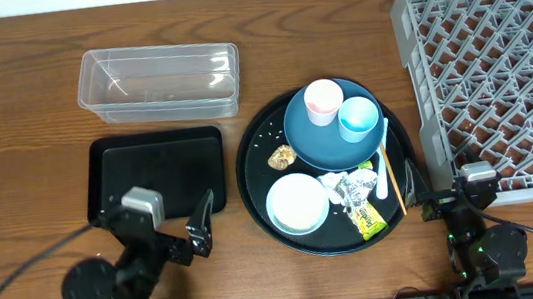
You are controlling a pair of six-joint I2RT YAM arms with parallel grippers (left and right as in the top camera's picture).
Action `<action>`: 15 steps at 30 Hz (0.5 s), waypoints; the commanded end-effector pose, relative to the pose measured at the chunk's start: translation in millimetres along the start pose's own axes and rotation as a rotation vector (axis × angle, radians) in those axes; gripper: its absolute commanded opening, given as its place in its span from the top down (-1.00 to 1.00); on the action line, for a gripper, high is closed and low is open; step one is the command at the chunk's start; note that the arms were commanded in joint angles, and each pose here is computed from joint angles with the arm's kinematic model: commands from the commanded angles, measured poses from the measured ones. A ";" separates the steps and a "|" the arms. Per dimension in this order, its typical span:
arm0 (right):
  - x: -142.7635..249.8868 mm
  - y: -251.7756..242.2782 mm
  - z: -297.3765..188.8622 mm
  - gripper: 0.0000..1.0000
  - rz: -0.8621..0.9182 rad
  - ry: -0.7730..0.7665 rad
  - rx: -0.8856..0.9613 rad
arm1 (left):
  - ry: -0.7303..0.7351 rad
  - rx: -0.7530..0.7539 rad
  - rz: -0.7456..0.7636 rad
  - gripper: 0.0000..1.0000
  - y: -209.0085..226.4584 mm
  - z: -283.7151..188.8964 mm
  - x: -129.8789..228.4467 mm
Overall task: Sort waste into correct bins and load items into the dishwasher rack
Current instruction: 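Move the left gripper over the light-blue rice bowl on the round tray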
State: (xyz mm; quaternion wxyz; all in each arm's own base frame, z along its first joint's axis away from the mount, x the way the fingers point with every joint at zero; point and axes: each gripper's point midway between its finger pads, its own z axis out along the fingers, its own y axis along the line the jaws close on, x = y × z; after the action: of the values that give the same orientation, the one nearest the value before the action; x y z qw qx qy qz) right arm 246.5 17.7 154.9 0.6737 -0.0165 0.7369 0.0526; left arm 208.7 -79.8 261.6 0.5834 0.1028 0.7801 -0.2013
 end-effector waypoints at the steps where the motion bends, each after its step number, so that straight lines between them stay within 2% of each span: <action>1: 1.9 -3.7 0.2 -0.98 -0.010 0.004 0.018 | 0.060 0.038 -0.063 -0.96 -9.8 -0.2 -16.0; 5: 1.9 -3.7 0.2 -0.98 -0.010 0.004 0.018 | 0.186 0.111 -0.121 -0.96 -22.8 4.3 -15.0; 15: 1.9 -3.7 0.2 -0.98 -0.010 0.004 0.018 | 0.258 0.276 -0.175 -0.96 -47.4 8.2 -8.2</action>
State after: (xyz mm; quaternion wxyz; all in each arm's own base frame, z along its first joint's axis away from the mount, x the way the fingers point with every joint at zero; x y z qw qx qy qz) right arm 246.5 17.6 154.9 0.6737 -0.0164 0.7369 0.0525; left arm 208.7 -114.2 264.4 0.4433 0.1193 0.8338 -0.3066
